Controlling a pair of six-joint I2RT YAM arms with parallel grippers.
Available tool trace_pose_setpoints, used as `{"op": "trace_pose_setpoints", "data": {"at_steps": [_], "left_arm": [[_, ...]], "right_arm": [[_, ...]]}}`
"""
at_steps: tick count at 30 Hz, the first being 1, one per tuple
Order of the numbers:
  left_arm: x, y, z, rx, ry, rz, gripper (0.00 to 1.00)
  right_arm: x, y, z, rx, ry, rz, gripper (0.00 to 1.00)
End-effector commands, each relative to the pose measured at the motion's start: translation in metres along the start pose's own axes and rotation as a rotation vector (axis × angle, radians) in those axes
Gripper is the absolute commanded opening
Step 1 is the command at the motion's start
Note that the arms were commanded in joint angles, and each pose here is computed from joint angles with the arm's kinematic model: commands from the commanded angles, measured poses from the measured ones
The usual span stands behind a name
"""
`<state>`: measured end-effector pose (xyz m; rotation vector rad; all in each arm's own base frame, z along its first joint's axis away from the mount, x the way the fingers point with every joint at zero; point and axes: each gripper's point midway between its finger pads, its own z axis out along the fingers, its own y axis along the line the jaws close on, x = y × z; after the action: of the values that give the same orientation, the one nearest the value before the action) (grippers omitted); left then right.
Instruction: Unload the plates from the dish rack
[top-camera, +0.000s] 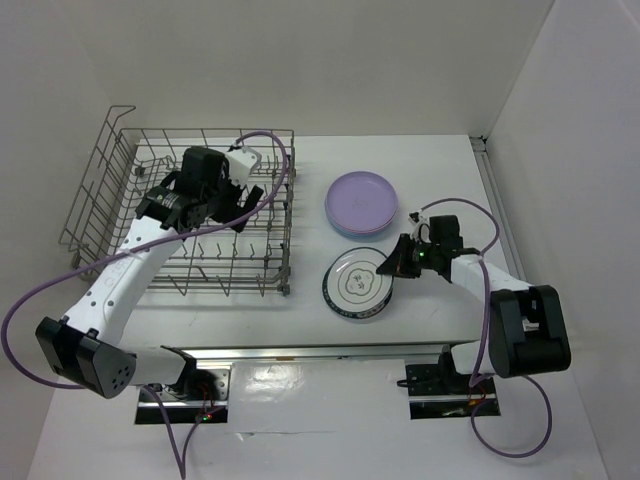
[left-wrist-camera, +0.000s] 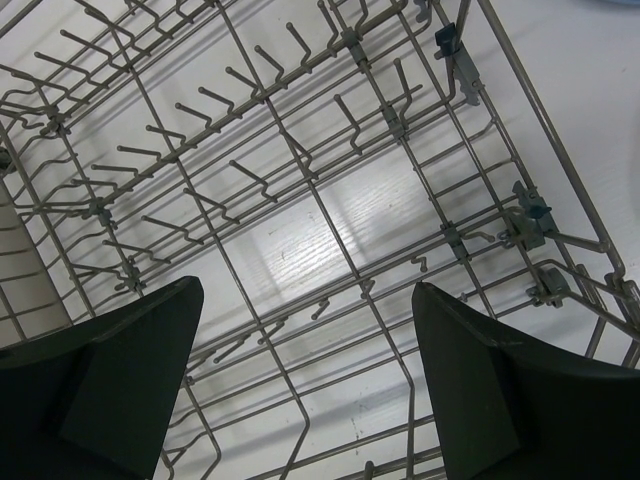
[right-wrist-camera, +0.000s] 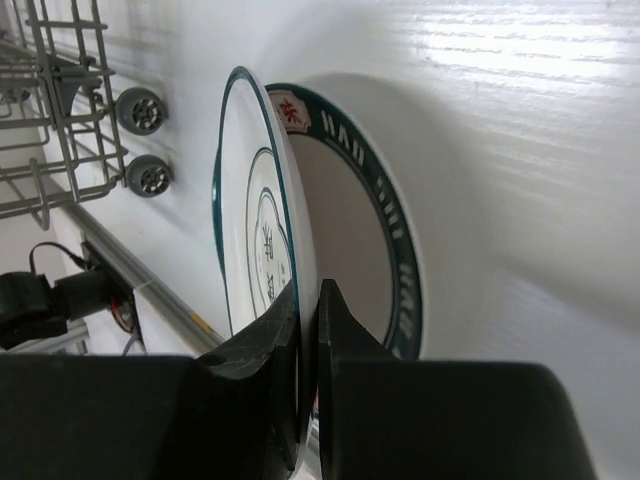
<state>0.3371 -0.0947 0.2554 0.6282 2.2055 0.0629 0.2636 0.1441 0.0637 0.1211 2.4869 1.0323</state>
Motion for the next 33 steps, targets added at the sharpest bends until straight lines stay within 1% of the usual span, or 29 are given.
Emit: {"op": "trace_pose_setpoints", "data": {"at_steps": [1, 2, 4, 6, 7, 9, 10, 11, 13, 14, 16, 17, 20, 21, 23, 24, 29, 30, 33], "left_arm": [[-0.008, 0.006, -0.008, -0.025, -0.049, -0.024, 1.00], [-0.008, 0.006, -0.008, -0.025, -0.049, -0.024, 1.00], [-0.008, 0.006, -0.008, -0.025, -0.049, -0.024, 1.00], [-0.008, 0.006, -0.008, -0.025, -0.049, -0.024, 1.00], [-0.008, 0.006, -0.008, -0.025, -0.049, -0.024, 1.00], [-0.008, 0.006, -0.008, -0.025, -0.048, -0.014, 1.00], [-0.007, 0.008, -0.008, -0.034, -0.046, -0.015, 1.00], [-0.010, 0.008, -0.008, -0.036, -0.055, -0.016, 1.00], [-0.010, 0.008, -0.008, -0.036, -0.055, -0.016, 1.00], [-0.010, 0.008, -0.008, -0.036, -0.055, -0.016, 1.00], [-0.011, 0.009, -0.006, -0.036, -0.054, -0.016, 1.00], [-0.011, 0.009, -0.006, -0.036, -0.054, -0.016, 1.00], [-0.015, 0.010, -0.008, -0.038, -0.062, -0.007, 1.00], [-0.015, 0.010, -0.008, -0.038, -0.062, -0.007, 1.00], [-0.015, 0.010, -0.008, -0.038, -0.062, -0.007, 1.00], [-0.015, 0.010, -0.008, -0.038, -0.062, -0.007, 1.00], [-0.013, 0.010, -0.009, -0.038, -0.062, -0.007, 1.00], [-0.009, 0.009, -0.007, -0.036, -0.052, -0.006, 1.00], [-0.009, 0.009, -0.007, -0.036, -0.052, -0.006, 1.00]], "right_arm": [[-0.013, -0.004, 0.004, 0.014, -0.064, -0.045, 0.11], [-0.006, -0.007, 0.004, 0.027, -0.034, -0.021, 0.31], [0.000, -0.012, 0.006, 0.041, -0.002, -0.018, 0.44], [0.009, -0.015, 0.004, 0.055, 0.030, 0.008, 0.54], [0.004, -0.011, 0.000, 0.061, 0.013, -0.003, 0.62], [0.008, -0.015, -0.006, 0.108, 0.022, 0.016, 0.69], [0.005, -0.012, -0.010, 0.121, 0.014, 0.004, 0.70], [0.002, -0.018, -0.013, 0.171, 0.003, 0.008, 0.72], [0.004, -0.017, -0.022, 0.234, 0.016, 0.038, 0.73], [0.009, -0.025, -0.026, 0.307, 0.033, 0.058, 0.73], [0.001, -0.027, -0.032, 0.382, 0.002, 0.062, 0.73], [0.006, -0.026, -0.030, 0.398, 0.017, 0.044, 0.73], [0.009, -0.018, -0.018, 0.388, 0.037, 0.005, 0.74], [0.014, -0.022, -0.014, 0.404, 0.061, 0.003, 0.74], [0.011, -0.020, -0.008, 0.417, 0.061, -0.021, 0.74], [0.018, -0.019, -0.004, 0.418, 0.090, -0.031, 0.74], [0.012, -0.014, -0.003, 0.466, 0.081, -0.077, 0.74], [0.017, -0.012, -0.002, 0.466, 0.097, -0.086, 0.74], [0.016, -0.003, 0.000, 0.477, 0.096, -0.157, 0.74]]}}
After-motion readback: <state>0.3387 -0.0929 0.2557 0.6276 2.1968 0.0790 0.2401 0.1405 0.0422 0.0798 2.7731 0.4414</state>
